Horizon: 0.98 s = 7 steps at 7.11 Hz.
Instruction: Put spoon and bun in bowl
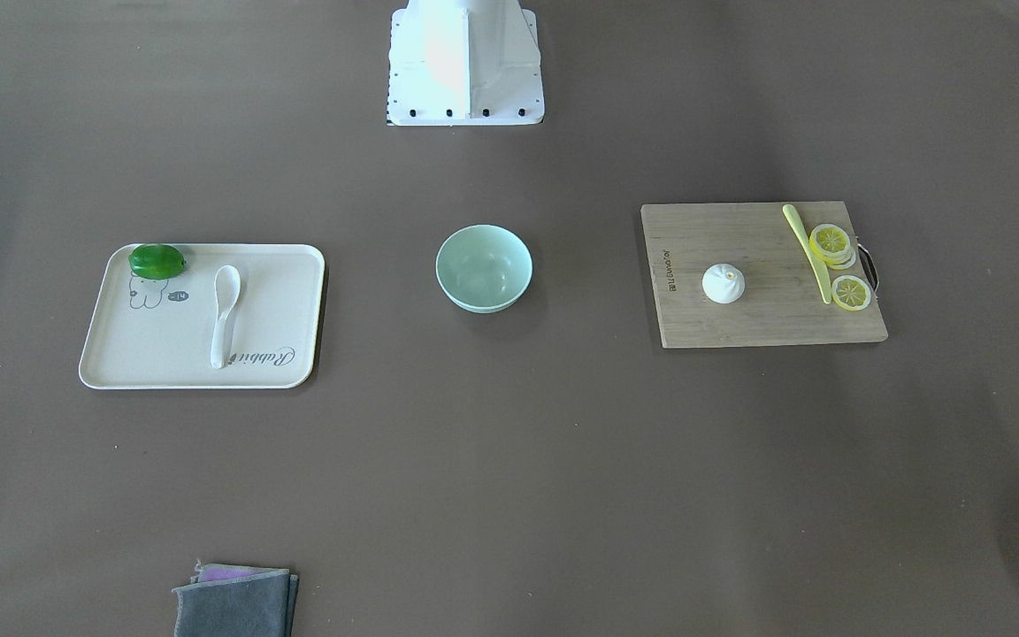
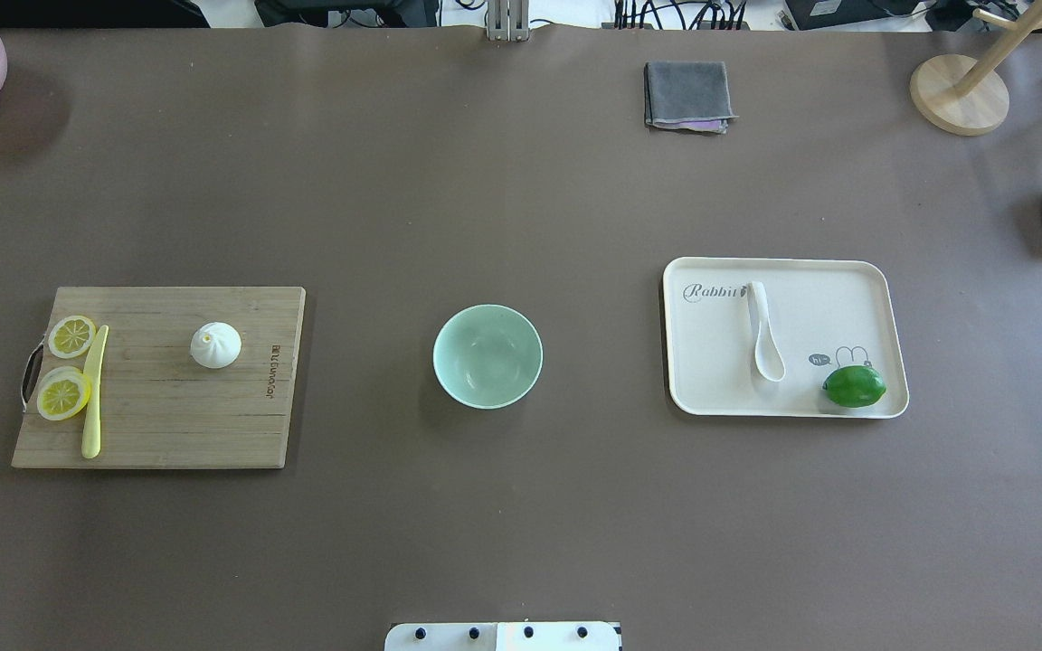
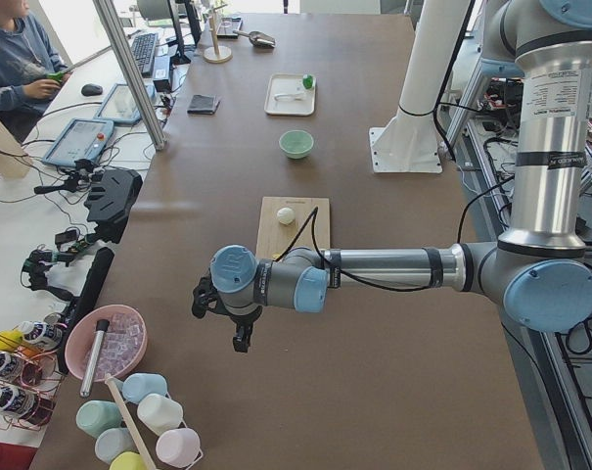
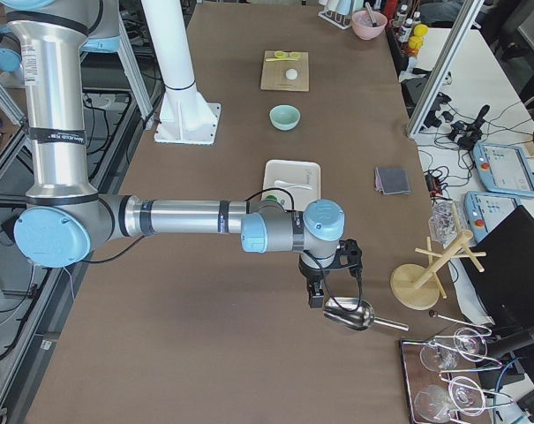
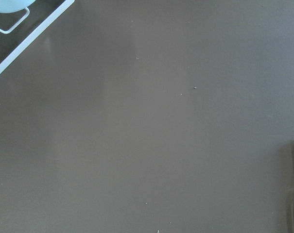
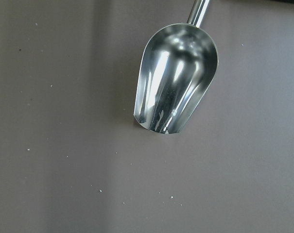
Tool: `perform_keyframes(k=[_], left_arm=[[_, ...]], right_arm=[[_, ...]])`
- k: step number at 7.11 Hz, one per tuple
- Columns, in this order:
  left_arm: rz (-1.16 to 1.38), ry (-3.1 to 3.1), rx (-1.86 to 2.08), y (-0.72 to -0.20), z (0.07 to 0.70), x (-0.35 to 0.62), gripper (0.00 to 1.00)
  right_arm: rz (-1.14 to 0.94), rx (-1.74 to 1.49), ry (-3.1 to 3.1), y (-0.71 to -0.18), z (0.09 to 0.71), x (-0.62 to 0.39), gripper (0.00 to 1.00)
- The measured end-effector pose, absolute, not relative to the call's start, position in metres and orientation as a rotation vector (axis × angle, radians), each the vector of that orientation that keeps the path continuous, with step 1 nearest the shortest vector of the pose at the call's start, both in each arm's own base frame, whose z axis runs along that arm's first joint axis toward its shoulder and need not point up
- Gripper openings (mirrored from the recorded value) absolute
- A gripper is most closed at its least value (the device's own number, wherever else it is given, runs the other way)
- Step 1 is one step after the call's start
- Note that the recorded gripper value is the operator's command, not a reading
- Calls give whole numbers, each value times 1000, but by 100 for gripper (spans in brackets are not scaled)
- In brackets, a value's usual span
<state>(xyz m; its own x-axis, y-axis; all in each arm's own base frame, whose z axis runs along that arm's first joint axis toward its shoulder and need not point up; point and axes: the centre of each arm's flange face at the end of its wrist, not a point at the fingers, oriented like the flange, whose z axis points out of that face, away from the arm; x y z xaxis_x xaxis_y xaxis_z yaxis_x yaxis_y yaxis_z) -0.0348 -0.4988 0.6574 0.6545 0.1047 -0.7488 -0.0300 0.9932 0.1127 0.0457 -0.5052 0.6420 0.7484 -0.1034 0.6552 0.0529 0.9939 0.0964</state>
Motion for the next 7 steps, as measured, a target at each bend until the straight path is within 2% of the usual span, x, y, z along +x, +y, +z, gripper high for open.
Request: perform_keyframes(k=[7], left_arm=[[87, 856, 111, -496, 646, -30, 98]], right_arm=[[-90, 81, -725, -505, 639, 41, 100]])
